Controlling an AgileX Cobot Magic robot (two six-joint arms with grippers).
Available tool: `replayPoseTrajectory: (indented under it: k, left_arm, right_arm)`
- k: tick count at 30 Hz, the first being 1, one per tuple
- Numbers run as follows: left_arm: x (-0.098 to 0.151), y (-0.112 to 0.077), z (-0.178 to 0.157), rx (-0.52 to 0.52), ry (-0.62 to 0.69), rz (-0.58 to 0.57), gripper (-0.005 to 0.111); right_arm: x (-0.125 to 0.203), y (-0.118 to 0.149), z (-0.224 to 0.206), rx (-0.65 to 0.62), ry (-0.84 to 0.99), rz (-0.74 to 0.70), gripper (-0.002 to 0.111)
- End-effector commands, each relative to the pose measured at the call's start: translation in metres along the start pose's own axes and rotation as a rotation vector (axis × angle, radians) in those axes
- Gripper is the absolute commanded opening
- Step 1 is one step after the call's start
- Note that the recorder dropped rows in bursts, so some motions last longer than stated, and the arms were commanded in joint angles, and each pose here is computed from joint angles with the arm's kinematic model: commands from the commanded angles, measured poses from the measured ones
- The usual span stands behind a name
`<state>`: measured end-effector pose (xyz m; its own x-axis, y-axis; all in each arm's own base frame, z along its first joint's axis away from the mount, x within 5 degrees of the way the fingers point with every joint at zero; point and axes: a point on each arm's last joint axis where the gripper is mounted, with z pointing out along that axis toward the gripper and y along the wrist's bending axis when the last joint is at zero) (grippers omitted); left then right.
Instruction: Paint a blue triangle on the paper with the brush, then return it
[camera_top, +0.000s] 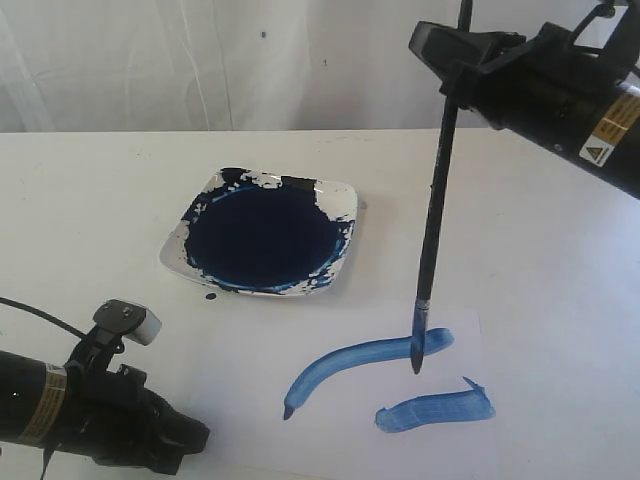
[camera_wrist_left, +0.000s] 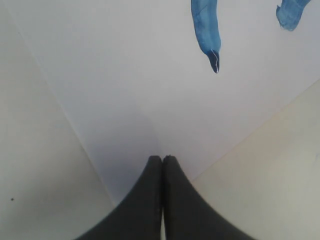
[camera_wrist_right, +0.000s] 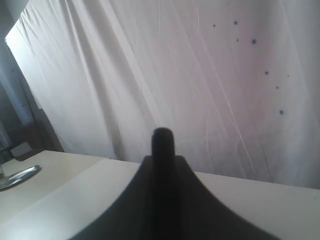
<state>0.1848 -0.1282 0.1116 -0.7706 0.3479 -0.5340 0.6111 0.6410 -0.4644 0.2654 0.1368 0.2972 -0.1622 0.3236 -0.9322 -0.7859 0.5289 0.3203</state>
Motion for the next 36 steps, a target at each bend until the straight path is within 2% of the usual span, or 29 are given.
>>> replayPoseTrajectory:
  k: [1,12,20,24,36]
  left_arm:
    - [0.003,0.001,0.001,-0.021,0.024,0.02,0.0]
    - [0.003,0.001,0.001,-0.021,0.024,0.02,0.0]
    - [0.003,0.001,0.001,-0.021,0.024,0.02,0.0]
    - [0.003,0.001,0.001,-0.021,0.024,0.02,0.0]
    - [0.003,0.001,0.001,-0.021,0.024,0.02,0.0]
  right_arm:
    - [0.0,0.001,-0.001,0.004,0.027,-0.021,0.0]
    - [0.024,-0.013,0.008,0.017,0.077,0.063,0.0]
    - [0.021,-0.017,0.02,-0.02,0.033,0.111,0.0]
    - [0.02,-0.016,0.023,-0.038,0.05,0.087,0.0]
    - [0.024,-0.015,0.024,-0.043,0.085,0.146,0.0]
